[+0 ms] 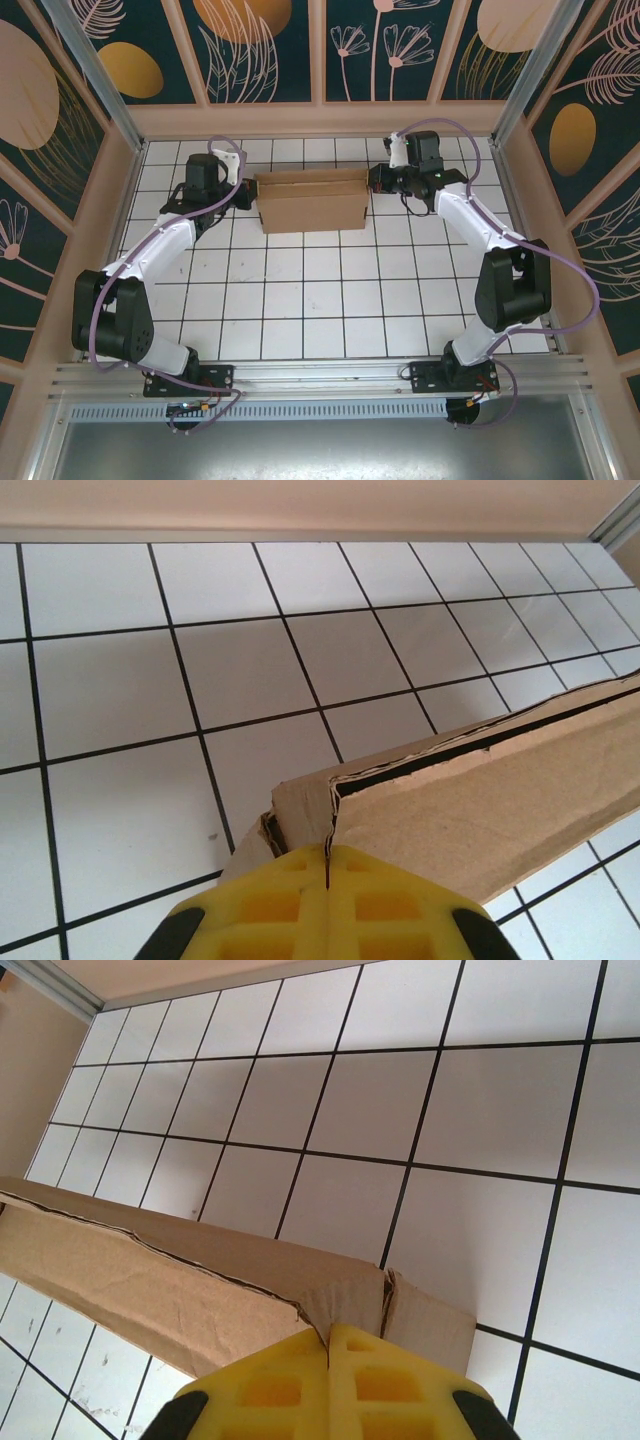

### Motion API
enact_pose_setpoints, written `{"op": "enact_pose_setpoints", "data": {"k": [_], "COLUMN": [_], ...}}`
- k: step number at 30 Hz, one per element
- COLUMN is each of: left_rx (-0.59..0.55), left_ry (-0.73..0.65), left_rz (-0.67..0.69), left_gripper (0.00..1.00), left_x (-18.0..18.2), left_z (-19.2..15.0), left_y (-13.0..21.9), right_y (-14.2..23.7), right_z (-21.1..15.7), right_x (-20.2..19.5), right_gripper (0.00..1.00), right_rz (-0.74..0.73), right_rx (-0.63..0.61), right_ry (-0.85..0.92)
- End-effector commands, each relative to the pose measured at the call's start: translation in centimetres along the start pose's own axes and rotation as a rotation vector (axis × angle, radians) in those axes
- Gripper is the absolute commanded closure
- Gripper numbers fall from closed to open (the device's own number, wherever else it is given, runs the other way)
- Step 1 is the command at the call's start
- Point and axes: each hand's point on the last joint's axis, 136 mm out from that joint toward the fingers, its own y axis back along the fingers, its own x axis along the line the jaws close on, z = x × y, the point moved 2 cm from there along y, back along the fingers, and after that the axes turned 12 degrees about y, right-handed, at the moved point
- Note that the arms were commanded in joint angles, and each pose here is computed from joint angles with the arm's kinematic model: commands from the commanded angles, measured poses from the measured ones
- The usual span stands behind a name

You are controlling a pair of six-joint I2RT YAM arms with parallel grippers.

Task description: Fold the paper box

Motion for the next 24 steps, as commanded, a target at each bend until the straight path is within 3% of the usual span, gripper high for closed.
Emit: {"op": "enact_pose_setpoints", "data": {"k": [1, 24], "left_rx": [0.011, 0.003], "left_ry": [-0.047, -0.083], "left_rz": [0.046, 0.043], "left_gripper": [1.0, 1.0], "left_x": [0.32, 0.56], "left_z": [-0.16, -1.07], "left_y": [0.61, 0.69], "right_y": [-0.57, -0.75], "right_z": [-1.06, -1.79], "right_x": [0.08, -0.12], "right_gripper": [1.0, 1.0], "right_rz": [-0.009, -0.032], "right_rx": [0.057, 0.069], "right_ry": [0.006, 0.018]}}
